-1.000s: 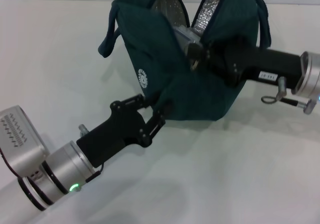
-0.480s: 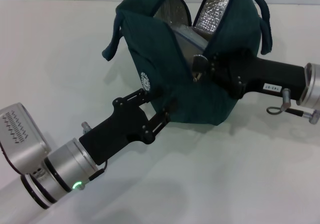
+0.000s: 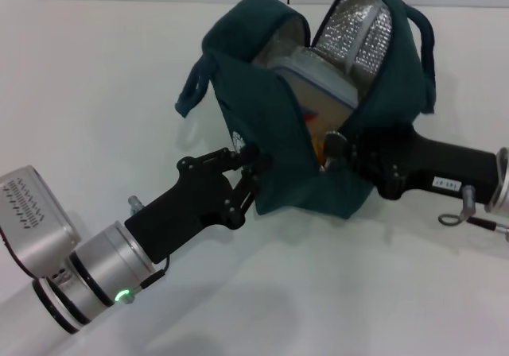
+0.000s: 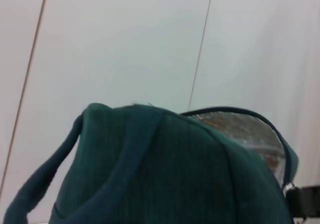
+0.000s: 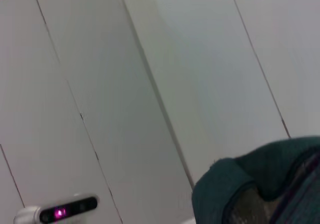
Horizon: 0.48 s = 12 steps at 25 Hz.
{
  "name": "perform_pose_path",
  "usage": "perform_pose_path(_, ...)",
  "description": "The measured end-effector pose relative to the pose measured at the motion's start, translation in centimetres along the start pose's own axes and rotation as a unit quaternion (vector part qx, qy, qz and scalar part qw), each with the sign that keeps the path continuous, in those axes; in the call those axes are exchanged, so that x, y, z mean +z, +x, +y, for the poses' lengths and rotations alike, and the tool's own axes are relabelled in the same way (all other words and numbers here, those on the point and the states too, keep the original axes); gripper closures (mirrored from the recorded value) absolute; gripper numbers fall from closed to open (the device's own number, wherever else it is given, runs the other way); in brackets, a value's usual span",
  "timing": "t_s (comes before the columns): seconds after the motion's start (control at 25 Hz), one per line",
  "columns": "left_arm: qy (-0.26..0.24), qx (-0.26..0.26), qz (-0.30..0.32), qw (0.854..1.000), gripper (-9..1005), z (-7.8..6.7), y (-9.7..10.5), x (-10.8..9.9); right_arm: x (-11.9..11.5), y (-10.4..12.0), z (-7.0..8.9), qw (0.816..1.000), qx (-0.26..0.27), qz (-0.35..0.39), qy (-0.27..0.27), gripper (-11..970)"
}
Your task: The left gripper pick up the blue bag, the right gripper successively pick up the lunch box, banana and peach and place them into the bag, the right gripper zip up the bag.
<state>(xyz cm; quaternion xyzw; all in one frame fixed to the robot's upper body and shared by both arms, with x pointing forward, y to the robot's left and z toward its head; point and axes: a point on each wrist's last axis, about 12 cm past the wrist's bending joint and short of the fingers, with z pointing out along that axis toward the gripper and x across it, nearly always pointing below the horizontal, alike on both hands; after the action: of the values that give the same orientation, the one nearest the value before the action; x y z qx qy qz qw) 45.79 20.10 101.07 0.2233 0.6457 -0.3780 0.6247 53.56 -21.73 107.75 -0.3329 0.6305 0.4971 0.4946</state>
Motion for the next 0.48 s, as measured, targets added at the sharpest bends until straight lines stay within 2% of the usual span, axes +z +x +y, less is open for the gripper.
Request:
perform_pose_path(0.16,0.004,0.003,0.003,1.0,824,0.0,0.0,0.1,-0.5,1.0,0.1,1.0,0.009,0.017,0.01,898)
perform_pose_path(0.36,0.004,0.003,0.002,1.0,933,0.1,0.0,0.2,-0.9,2.3,0.3,0.998,0.019,0.049,0.015,897)
perform_pose_path(0.48,0.002,0.003,0.001,1.0,933,0.1,-0.1,0.2,-1.3,2.8,0.5,0.998,0.025,0.054,0.022,897)
